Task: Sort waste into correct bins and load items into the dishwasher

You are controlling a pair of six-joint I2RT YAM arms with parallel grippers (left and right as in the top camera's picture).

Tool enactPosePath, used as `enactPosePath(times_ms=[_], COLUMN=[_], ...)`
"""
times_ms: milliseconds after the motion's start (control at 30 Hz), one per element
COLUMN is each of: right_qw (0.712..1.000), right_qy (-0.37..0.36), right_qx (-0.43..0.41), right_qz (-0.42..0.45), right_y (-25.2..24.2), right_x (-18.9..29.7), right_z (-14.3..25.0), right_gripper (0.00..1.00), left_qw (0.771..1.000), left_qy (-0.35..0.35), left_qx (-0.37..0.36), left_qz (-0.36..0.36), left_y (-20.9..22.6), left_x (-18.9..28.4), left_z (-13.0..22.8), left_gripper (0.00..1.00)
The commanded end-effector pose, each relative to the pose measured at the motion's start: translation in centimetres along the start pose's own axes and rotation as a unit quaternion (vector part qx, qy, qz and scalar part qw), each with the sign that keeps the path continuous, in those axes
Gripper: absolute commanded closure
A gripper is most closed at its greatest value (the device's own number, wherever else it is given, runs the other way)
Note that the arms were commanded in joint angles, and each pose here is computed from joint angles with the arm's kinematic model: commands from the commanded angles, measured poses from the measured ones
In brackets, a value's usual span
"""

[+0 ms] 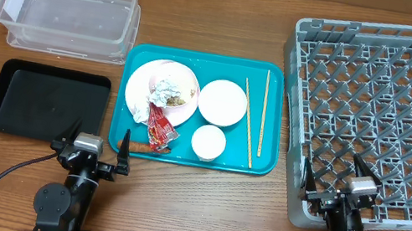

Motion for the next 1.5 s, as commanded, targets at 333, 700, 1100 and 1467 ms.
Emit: enactPosePath(times_ms=[333, 700, 1100, 1467], right_qw=[1.0, 1.0, 0.996, 0.994], right_qy=[-0.002, -0.002, -0.009, 0.028], right_qx=[0.001, 0.001, -0.085, -0.102], right_qz=[-0.005, -0.005, 0.011, 0.031], right_y=[0.1, 0.1, -0.2, 0.2], right_x=[0.0, 0.0, 0.1, 1.4], right_z=[0.2, 0.2, -0.4, -4.8], right_gripper=[0.0, 0.0, 0.0, 0.0], left_qw=[1.0, 1.0, 0.998, 0.995], left_qy=[-0.002, -0.002, -0.004, 0.055], left_qx=[-0.008, -0.008, 0.061, 0.082], left_qz=[-0.009, -0.009, -0.008, -0.003], left_y=[0.2, 0.2, 0.2, 0.5], left_x=[0.0, 0.0, 0.1, 2.0], left_z=[0.1, 0.1, -0.1, -3.8], left_gripper=[0.0, 0.0, 0.0, 0.0])
Point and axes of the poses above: each gripper's point midway between its finger pads, its own x axis back along the fingers, its own y axis along the line the jaws close on, z = x × y, the point moved 6 cm from there along x, back along the fingers, and after that the axes turned 8 degrees about -x, right-handed, at the moved point
